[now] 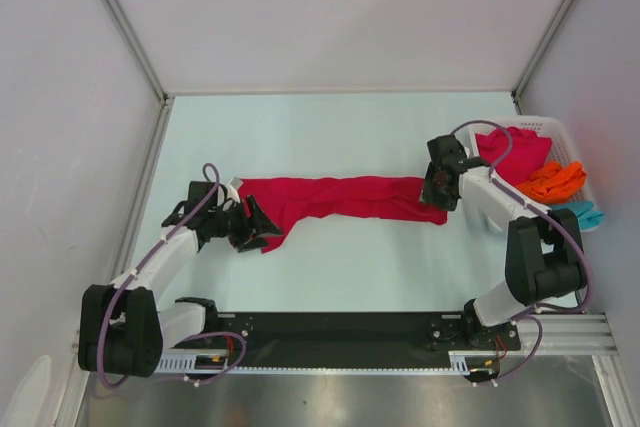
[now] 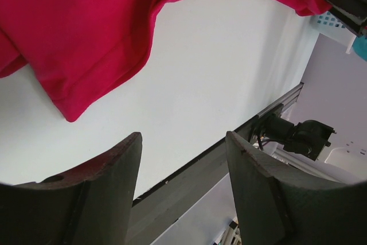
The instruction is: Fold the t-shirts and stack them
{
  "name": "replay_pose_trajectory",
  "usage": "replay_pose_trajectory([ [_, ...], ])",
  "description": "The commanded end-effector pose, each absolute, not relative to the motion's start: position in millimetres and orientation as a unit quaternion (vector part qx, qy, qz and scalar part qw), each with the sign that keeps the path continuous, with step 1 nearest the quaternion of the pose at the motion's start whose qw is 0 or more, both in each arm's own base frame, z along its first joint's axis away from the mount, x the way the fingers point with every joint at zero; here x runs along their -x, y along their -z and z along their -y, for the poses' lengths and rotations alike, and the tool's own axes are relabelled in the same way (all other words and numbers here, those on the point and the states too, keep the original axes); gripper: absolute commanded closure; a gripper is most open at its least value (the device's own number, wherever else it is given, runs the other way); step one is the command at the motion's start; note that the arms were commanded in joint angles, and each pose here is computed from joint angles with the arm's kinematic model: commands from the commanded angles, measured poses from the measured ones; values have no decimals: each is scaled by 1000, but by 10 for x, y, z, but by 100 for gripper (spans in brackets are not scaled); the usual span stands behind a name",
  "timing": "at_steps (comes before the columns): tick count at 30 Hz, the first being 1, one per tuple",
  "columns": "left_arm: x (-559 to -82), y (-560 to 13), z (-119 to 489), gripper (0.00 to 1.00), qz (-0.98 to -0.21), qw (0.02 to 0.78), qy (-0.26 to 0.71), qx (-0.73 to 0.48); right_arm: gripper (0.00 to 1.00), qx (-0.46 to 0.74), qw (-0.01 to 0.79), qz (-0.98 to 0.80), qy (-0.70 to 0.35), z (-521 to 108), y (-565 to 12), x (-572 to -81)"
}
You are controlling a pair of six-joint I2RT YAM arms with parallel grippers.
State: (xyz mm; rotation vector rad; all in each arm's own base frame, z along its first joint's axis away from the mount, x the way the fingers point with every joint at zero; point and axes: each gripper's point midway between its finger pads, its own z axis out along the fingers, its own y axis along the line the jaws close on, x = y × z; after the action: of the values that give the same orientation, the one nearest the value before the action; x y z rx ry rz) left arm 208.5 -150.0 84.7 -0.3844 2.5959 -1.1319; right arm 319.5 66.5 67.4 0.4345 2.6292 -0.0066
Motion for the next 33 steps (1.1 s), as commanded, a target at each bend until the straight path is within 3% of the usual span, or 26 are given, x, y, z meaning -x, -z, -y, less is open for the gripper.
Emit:
replay_pose_trajectory([
  [1,-2118,-996,1539,35,-893,162,407,107,57,-163,241,-957,1,-681,-598,-3243],
  [3,-2111,-992,1537,35,-893,162,407,106,65,-162,239,-957,1,-683,-581,-3242],
  [5,-2109,-986,1538,35,-893,161,407,105,100,-160,242,-957,-1,-690,-596,-3255],
  [16,-2160,-1048,1552,36,-891,166,411,100,100,-174,291,-939,60,-362,-1125,-3128],
  [31,-2215,-1164,1591,37,-885,170,425,84,100,-183,214,-957,74,-276,-884,-2410],
  [32,-2213,-1170,1591,37,-885,170,425,84,98,-183,214,-957,74,-290,-883,-2392],
  [33,-2211,-1182,1595,37,-884,170,427,85,84,-181,216,-956,76,-290,-886,-2385],
])
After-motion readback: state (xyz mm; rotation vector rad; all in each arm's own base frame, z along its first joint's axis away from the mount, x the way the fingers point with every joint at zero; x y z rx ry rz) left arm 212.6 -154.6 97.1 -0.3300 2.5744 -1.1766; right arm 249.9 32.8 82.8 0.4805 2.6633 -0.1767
